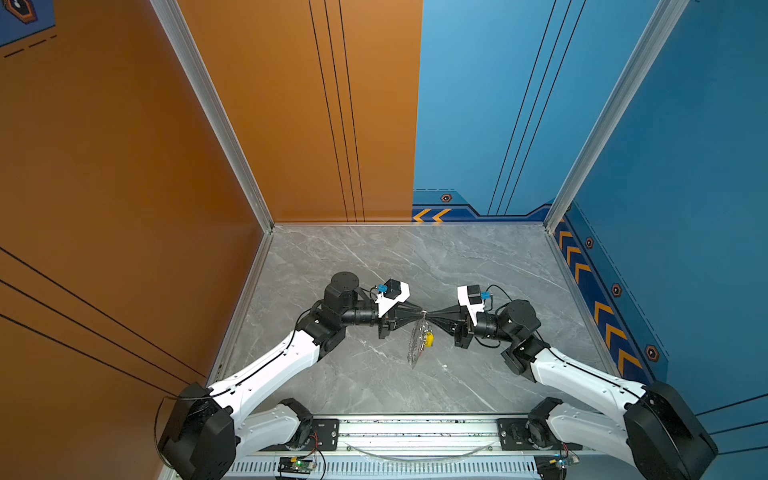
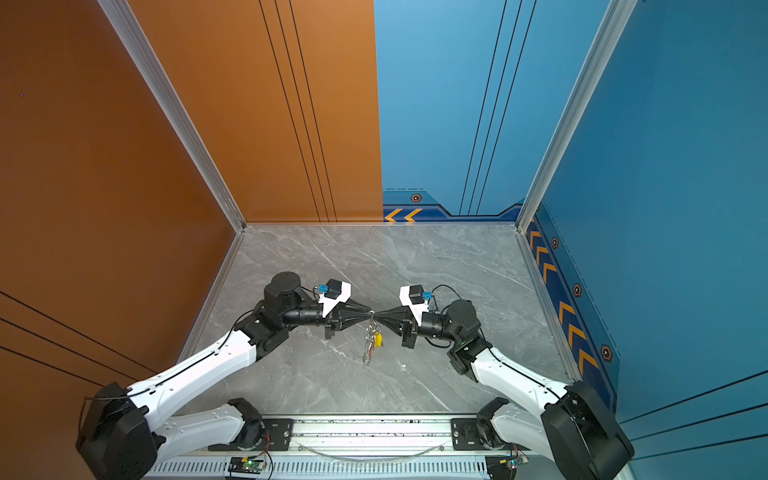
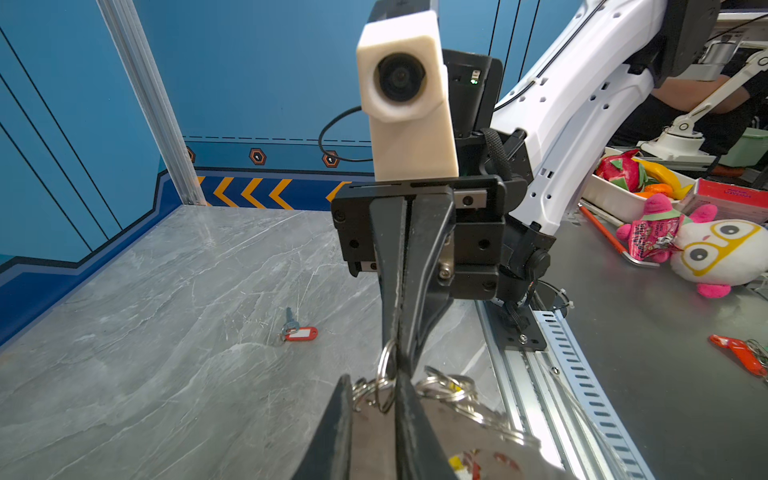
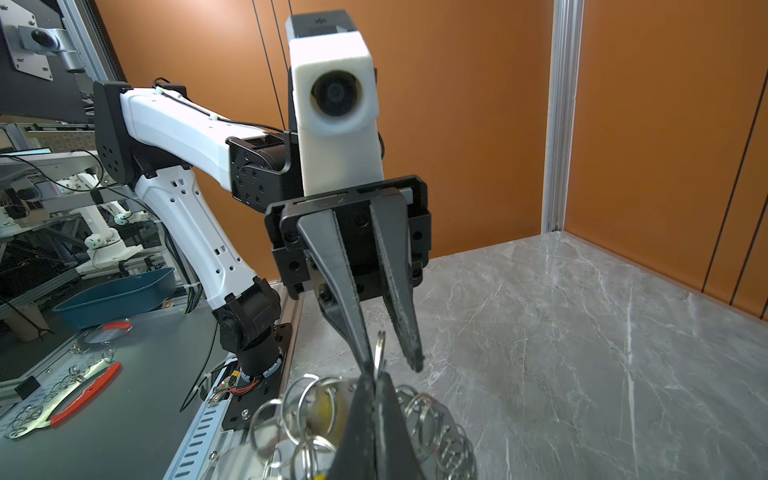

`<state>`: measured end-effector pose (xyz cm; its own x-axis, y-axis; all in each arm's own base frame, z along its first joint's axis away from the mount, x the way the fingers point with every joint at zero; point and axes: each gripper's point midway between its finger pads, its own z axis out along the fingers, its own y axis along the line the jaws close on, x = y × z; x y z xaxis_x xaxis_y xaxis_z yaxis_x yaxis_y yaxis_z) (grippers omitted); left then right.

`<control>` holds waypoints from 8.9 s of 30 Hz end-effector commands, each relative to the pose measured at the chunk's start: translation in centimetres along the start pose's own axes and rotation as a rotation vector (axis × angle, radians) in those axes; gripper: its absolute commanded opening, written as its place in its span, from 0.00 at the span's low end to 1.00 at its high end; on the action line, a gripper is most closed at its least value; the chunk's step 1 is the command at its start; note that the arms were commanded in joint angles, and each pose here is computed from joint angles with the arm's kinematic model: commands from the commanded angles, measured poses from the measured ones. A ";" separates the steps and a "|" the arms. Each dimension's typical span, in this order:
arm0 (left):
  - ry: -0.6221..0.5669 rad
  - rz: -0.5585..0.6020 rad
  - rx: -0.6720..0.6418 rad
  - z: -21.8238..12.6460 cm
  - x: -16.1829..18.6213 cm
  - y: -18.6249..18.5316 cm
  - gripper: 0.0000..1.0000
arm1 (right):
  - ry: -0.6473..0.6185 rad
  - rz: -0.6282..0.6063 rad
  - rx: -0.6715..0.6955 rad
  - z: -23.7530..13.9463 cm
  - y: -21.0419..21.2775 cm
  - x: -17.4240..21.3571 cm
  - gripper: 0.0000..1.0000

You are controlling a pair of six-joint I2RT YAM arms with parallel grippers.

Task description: Put the keys on the keyring

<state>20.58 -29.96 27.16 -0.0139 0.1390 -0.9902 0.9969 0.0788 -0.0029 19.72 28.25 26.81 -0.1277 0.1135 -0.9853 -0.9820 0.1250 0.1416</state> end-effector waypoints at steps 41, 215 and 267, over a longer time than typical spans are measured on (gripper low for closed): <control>0.786 0.071 -0.121 2.6 2.7 2.8 0.00 | 0.005 -0.157 0.256 -4.7 -2.9 0.6 0.38; 0.600 0.049 0.079 3.2 2.8 -0.7 0.00 | 0.129 -0.028 0.079 -2.9 -1.8 2.0 0.34; 0.181 0.041 -0.098 1.1 0.4 2.3 0.33 | -0.013 -0.072 0.116 -2.9 -1.8 -0.9 0.00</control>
<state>22.65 -29.89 23.63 -0.0535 0.4516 -0.8906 0.9828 0.1819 0.0333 21.33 25.23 24.35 -0.1191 0.0214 -0.9927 -0.9588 0.2570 0.1206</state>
